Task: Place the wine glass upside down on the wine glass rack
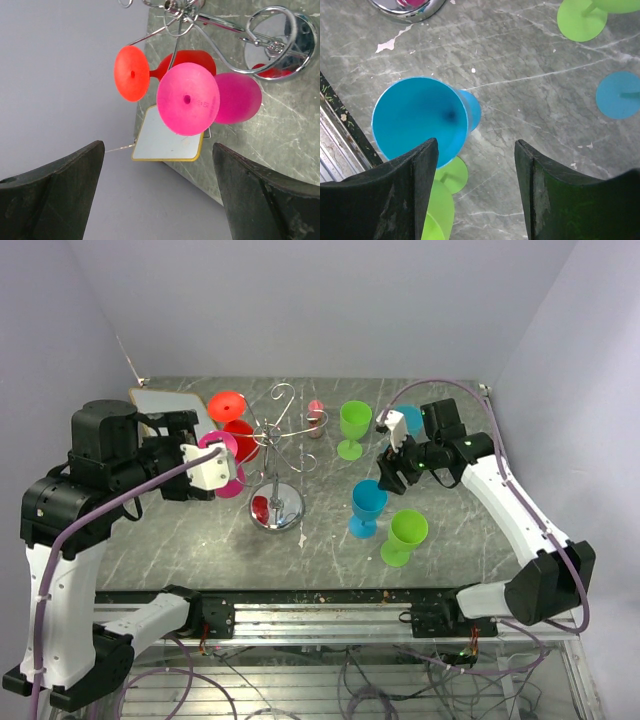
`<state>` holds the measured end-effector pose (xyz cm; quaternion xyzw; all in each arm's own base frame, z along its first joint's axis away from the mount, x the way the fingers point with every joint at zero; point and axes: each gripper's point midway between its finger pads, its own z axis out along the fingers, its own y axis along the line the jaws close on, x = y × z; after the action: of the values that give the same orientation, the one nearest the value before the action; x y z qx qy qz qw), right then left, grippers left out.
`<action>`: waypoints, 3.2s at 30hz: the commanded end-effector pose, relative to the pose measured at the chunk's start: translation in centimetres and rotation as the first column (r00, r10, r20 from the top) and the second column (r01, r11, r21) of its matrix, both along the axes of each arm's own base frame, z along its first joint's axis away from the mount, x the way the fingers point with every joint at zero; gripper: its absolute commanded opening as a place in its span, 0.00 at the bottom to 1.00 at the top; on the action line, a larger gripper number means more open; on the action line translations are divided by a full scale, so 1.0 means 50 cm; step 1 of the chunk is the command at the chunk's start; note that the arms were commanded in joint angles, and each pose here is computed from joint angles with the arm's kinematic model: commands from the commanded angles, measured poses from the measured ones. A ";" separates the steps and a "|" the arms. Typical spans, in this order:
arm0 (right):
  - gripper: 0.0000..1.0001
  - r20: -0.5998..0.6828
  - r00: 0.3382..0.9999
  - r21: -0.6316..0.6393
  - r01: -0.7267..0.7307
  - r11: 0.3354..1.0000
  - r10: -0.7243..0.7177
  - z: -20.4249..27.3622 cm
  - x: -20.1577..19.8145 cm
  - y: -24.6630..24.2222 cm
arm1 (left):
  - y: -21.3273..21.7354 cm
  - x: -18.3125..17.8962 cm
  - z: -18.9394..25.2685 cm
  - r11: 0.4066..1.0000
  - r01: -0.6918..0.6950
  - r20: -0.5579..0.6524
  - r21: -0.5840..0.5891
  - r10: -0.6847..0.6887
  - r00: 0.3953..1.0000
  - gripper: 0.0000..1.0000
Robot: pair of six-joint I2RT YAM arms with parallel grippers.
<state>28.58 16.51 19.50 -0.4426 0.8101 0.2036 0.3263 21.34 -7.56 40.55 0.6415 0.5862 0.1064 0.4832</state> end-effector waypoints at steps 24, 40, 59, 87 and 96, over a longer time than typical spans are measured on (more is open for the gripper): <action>0.00 -0.021 0.994 -0.070 -0.105 0.992 0.103 -0.014 0.026 0.058 | 0.023 0.072 0.117 0.890 -0.271 0.067 -0.366 0.315 0.947 0.99; 0.00 0.404 0.913 0.122 0.013 0.992 -0.062 0.344 0.107 -0.094 | -0.032 0.100 0.207 0.710 -0.225 0.000 -0.667 0.303 0.953 1.00; 0.00 0.532 0.786 0.605 -0.093 0.791 -0.315 0.720 0.106 -0.022 | -0.216 0.178 0.300 0.263 -0.236 -0.280 -0.935 -0.142 0.950 0.92; 0.00 0.525 0.832 0.608 -0.221 0.763 -0.177 0.709 0.093 0.096 | -0.383 0.265 0.159 0.253 -0.495 -0.556 -0.831 -0.371 0.744 0.57; 0.00 0.525 0.833 0.601 -0.219 0.769 -0.173 0.700 0.094 0.100 | -0.398 0.269 0.137 0.271 -0.512 -0.579 -0.815 -0.380 0.721 0.40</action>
<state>33.58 21.44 54.19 -0.3514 0.5624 0.3399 0.6669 35.25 -26.68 47.09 0.1627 0.6966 -0.4767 0.5109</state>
